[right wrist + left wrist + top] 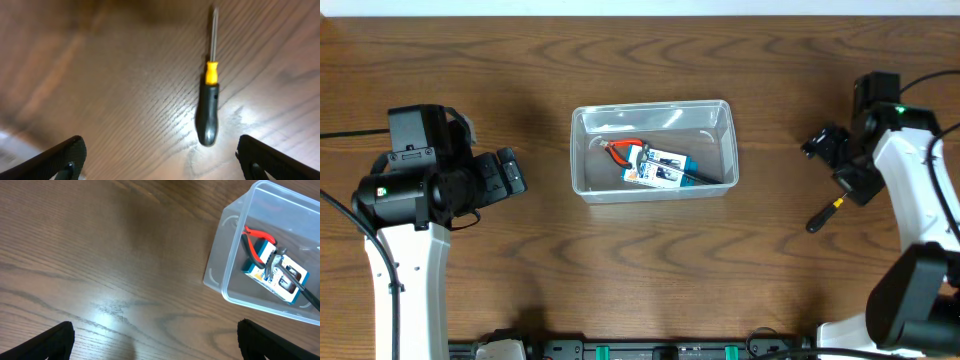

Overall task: Pack container
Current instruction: 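Release the hammer and move the right gripper back right, then grasp the yellow-handled screwdriver with the right gripper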

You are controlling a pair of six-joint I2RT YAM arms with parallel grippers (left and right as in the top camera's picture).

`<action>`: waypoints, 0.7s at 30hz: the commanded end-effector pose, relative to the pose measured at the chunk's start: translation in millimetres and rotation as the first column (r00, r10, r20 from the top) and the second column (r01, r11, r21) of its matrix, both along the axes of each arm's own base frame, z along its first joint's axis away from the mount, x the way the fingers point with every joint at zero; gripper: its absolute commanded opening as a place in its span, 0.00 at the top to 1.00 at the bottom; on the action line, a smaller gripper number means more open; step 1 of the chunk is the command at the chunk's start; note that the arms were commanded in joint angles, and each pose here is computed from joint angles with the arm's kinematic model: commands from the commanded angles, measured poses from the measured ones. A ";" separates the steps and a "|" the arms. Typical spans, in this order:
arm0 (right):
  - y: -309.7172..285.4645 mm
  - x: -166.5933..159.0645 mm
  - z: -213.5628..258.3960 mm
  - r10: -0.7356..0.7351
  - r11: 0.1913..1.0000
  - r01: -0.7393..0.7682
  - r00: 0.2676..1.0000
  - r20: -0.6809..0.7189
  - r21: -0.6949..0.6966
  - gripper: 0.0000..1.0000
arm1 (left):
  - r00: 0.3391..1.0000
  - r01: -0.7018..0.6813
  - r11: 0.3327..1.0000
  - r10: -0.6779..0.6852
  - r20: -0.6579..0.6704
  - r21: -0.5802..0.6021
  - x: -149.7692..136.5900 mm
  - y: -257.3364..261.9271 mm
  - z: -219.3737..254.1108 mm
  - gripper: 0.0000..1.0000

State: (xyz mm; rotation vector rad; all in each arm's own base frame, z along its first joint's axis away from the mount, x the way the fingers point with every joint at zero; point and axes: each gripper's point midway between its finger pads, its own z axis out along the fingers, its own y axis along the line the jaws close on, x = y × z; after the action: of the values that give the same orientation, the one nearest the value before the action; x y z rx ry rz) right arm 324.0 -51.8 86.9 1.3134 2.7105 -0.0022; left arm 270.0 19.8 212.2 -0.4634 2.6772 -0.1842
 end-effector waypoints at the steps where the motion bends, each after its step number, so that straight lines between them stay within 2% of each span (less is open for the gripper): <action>1: 2.4 -11.1 -29.7 -0.053 0.998 0.055 0.997 -0.057 0.024 0.01 | 1.000 0.009 1.000 -0.009 0.007 0.019 1.8 2.9 4.2 0.04; 8: 2.1 -26.0 -74.9 -0.052 0.998 0.054 0.994 -0.095 0.023 0.01 | 1.000 0.009 1.000 -0.009 0.007 0.019 1.8 2.9 4.2 0.04; 21: -4.5 -45.0 -102.8 -0.073 0.997 0.074 0.992 -0.101 0.000 0.02 | 1.000 0.009 1.000 -0.009 -0.004 0.018 -0.6 2.6 3.1 0.04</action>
State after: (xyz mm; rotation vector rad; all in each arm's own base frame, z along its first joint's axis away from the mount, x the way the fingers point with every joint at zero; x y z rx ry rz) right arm 289.0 -48.1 -6.2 1.3948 2.7636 -0.0296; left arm 269.1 19.7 211.8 -0.4644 2.6813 -0.1843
